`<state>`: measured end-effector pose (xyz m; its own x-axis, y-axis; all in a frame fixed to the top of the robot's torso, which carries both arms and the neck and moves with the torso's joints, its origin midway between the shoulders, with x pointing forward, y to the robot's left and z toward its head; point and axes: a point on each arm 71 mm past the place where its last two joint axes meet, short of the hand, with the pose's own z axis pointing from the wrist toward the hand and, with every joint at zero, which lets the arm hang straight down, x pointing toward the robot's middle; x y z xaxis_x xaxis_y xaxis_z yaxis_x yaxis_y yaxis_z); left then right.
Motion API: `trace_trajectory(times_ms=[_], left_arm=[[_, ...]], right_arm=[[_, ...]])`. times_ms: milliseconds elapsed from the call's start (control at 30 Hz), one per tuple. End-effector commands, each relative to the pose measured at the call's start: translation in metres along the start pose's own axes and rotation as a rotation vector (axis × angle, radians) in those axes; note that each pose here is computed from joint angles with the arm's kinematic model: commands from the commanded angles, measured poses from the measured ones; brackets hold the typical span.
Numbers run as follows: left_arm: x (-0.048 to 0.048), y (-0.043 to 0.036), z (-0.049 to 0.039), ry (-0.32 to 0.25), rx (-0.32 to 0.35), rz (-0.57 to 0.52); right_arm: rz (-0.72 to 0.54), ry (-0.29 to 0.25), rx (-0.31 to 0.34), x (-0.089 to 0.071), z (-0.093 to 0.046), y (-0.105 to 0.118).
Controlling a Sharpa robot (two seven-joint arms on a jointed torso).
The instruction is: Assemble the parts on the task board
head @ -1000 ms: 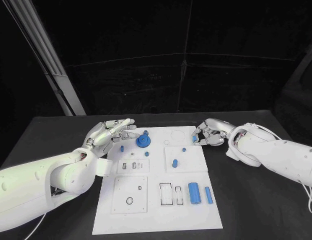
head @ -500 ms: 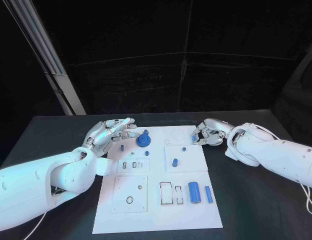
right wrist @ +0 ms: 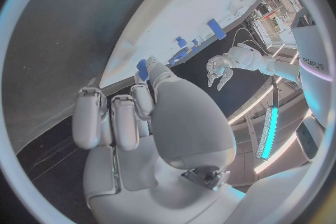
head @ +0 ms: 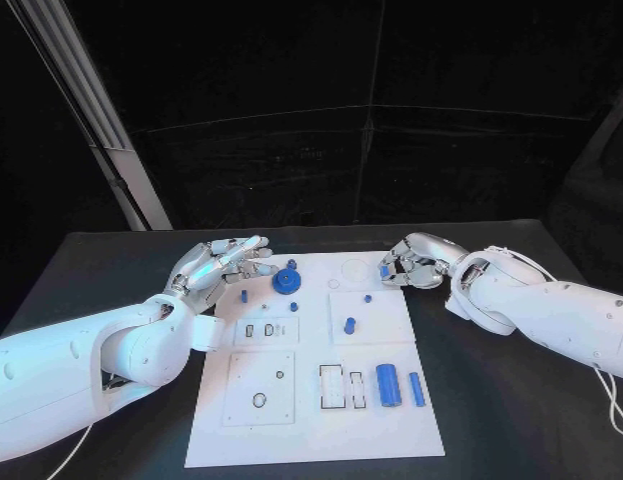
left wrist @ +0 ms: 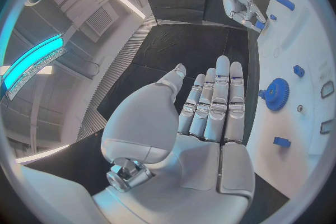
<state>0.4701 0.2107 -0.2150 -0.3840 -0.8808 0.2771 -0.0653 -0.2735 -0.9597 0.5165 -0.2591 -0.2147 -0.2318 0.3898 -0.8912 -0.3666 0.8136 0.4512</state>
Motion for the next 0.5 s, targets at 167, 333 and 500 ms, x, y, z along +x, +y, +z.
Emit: trace_trajectory(times_ms=[167, 333, 500], left_arm=[[-0.0020, -0.0020, -0.0005, 0.003, 0.005, -0.001], [-0.0054, -0.0032, 0.0002, -0.008, 0.009, 0.002], [-0.0091, -0.0044, 0.0029, -0.019, 0.015, 0.009]], right_arm=[[0.032, -0.063, -0.019, -0.001, -0.001, 0.029], [0.051, -0.052, -0.048, 0.008, 0.003, 0.060], [0.032, -0.029, -0.075, 0.023, 0.015, 0.094]])
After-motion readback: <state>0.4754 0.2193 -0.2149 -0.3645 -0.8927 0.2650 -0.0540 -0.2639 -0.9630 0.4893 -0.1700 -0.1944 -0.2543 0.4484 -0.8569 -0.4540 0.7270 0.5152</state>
